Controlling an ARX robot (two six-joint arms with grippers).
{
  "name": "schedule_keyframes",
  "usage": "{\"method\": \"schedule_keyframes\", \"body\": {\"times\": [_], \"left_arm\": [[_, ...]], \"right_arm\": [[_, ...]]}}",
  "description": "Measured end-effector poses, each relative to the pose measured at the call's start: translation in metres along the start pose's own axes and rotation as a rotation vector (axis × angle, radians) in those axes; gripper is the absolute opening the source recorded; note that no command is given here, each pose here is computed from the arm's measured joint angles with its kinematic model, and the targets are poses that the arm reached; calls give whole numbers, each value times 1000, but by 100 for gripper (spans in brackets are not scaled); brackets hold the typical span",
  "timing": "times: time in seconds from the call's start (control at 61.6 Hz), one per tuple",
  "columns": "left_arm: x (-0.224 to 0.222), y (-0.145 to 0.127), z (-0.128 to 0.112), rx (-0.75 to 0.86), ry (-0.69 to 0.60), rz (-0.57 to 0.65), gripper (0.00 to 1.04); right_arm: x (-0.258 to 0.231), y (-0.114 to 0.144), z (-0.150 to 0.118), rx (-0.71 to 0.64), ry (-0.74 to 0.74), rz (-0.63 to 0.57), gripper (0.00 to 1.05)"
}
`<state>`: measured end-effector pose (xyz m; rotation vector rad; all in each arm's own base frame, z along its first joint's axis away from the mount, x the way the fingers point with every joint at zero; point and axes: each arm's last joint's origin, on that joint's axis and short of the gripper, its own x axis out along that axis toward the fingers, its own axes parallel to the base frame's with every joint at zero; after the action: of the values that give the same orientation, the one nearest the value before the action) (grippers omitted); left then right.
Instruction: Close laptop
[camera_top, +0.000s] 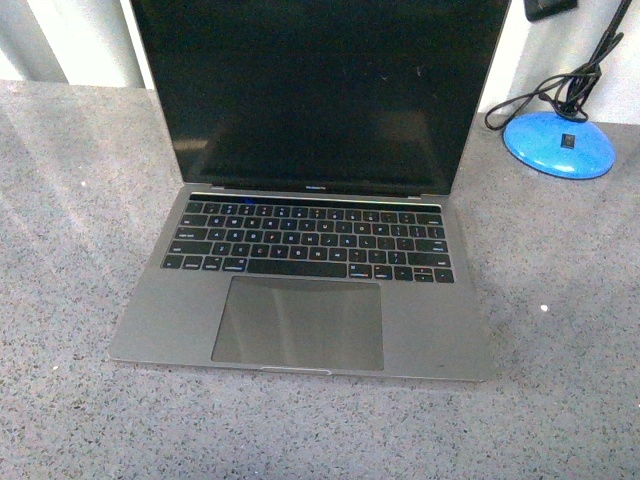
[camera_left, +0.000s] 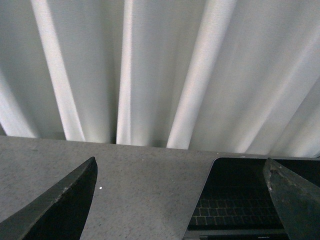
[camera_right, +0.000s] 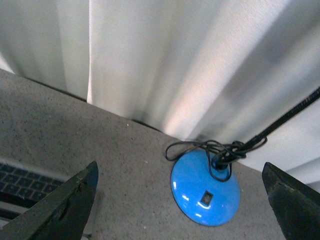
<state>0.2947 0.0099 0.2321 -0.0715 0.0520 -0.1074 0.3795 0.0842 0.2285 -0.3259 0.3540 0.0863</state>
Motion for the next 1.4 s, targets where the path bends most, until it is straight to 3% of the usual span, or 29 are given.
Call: {"method": "schedule_keyframes", "body": {"times": [0.211, 0.357, 0.6, 0.762, 0.892, 1.152, 1.395], "left_arm": [[26, -21, -1, -38, 77, -62, 98], [39, -32, -1, -73, 100, -96, 74], [54, -43, 14, -87, 36, -142, 31], [67, -53, 8, -94, 86, -174, 3], [78, -60, -1, -114, 157, -183, 4], [88, -75, 6, -142, 193, -230, 4], [105, -79, -3, -132, 202, -204, 4]], "right_arm": [[23, 17, 20, 3, -14, 36, 95], [32, 23, 21, 7, -11, 32, 93], [35, 25, 40, 12, -62, 32, 49], [37, 27, 52, 42, -86, 47, 21], [40, 30, 54, 76, -84, 59, 1], [46, 38, 52, 165, -69, 113, 1], [47, 38, 55, 208, -79, 131, 1]]}}
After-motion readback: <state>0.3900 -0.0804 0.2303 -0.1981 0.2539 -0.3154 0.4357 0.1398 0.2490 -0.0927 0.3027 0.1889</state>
